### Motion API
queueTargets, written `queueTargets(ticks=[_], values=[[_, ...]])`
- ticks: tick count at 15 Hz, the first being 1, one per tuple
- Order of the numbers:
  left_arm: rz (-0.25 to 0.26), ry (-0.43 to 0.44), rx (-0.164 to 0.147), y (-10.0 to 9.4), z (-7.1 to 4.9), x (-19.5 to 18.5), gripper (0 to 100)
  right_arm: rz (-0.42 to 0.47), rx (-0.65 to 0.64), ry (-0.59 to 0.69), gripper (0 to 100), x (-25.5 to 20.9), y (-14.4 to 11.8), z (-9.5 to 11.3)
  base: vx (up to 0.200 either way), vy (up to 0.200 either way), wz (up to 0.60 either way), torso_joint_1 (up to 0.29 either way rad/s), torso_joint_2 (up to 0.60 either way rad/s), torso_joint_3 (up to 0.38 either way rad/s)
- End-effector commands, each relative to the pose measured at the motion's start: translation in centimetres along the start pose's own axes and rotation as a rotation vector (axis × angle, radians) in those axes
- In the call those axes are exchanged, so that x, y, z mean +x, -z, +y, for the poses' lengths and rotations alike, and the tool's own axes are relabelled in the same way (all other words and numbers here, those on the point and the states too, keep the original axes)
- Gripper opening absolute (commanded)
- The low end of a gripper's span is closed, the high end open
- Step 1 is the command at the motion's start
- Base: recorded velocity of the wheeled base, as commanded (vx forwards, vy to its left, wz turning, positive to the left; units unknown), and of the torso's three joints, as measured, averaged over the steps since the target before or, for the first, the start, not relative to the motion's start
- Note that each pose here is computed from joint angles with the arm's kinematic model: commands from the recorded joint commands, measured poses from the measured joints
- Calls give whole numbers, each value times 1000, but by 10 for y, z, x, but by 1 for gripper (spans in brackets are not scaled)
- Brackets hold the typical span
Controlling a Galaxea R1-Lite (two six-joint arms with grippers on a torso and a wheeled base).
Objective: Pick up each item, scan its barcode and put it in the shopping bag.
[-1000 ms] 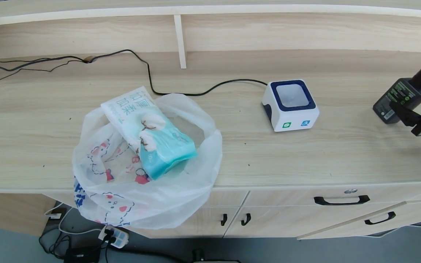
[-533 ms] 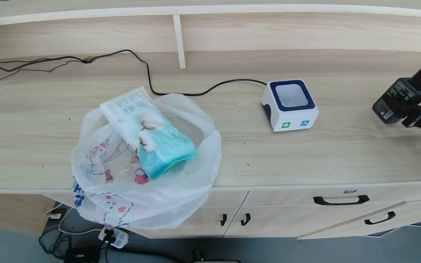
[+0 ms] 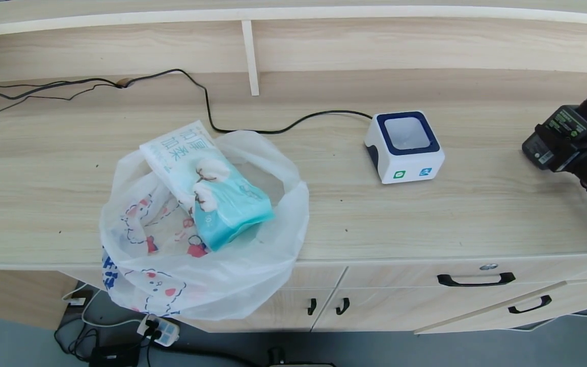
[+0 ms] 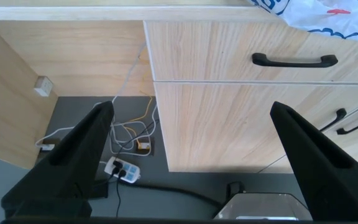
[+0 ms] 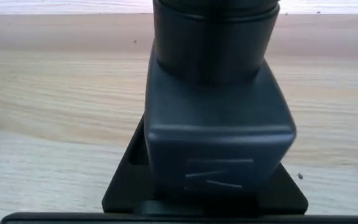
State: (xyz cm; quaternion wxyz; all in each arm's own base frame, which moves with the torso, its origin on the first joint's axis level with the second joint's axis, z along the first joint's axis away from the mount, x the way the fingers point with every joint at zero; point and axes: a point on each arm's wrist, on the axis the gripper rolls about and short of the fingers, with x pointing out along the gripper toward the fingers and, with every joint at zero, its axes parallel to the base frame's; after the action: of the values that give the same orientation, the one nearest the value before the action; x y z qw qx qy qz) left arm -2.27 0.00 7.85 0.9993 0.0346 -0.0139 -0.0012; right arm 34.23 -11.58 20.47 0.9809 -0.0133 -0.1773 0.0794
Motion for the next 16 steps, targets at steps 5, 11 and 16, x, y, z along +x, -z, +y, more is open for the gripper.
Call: queueTargets(ticks=[5, 11, 16], values=[[0, 0, -2, 0, 0, 0, 100, -82, -38, -21, 0, -9, -15, 9, 0, 0, 0, 0, 0, 0], [0, 0, 0, 0, 0, 0, 100, -180, 31, -255, 0, -37, -70, 100, 0, 0, 0, 0, 0, 0], [3, 0, 3, 0, 0, 0, 100, -247, 168, -393, 0, -52, -91, 177, 0, 0, 0, 0, 0, 0]])
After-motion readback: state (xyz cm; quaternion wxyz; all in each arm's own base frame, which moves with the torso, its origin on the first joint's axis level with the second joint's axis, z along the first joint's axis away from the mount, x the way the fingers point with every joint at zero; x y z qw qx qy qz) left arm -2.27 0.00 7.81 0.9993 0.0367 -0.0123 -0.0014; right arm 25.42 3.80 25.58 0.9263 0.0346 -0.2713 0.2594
